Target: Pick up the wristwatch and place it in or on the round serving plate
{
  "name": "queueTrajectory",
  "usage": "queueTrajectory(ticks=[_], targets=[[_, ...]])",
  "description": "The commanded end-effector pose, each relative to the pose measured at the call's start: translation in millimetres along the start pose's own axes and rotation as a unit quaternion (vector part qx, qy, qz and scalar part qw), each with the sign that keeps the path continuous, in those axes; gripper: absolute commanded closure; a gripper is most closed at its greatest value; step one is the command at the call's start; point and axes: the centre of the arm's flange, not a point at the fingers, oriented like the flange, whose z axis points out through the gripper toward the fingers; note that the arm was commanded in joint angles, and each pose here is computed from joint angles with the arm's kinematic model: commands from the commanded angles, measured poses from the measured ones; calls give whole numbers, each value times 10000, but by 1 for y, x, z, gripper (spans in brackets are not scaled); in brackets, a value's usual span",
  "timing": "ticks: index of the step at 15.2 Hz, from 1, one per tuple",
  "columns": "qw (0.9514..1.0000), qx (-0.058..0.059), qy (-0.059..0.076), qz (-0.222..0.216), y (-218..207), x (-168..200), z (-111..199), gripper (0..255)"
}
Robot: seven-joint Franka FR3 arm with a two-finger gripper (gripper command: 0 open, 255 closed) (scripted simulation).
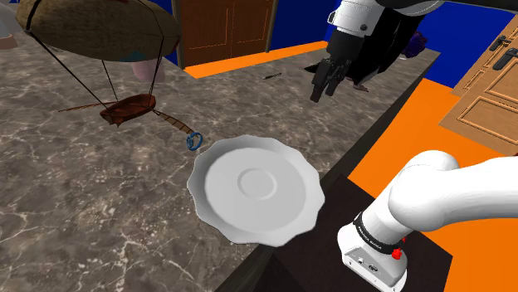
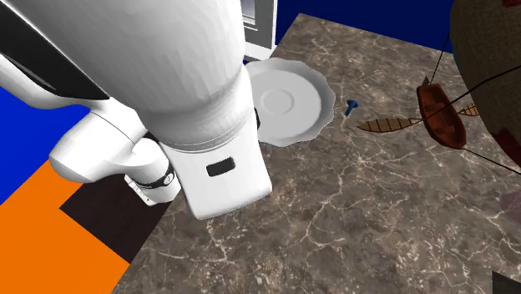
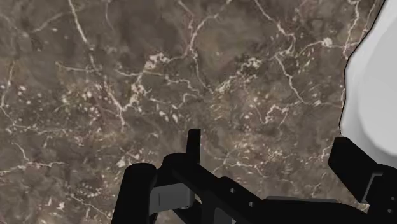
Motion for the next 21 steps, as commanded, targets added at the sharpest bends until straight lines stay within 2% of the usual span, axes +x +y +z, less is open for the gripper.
queueTrajectory(ticks=[1,6,11,16,21], targets=[[10000,0,0,0,0,0,0,0],[9989,-407,-105,-222,-69,37,8,0],[9955,-812,-210,-444,-138,71,22,0],[9898,-1216,-314,-665,-207,102,42,0],[9820,-1617,-418,-885,-276,129,69,0]])
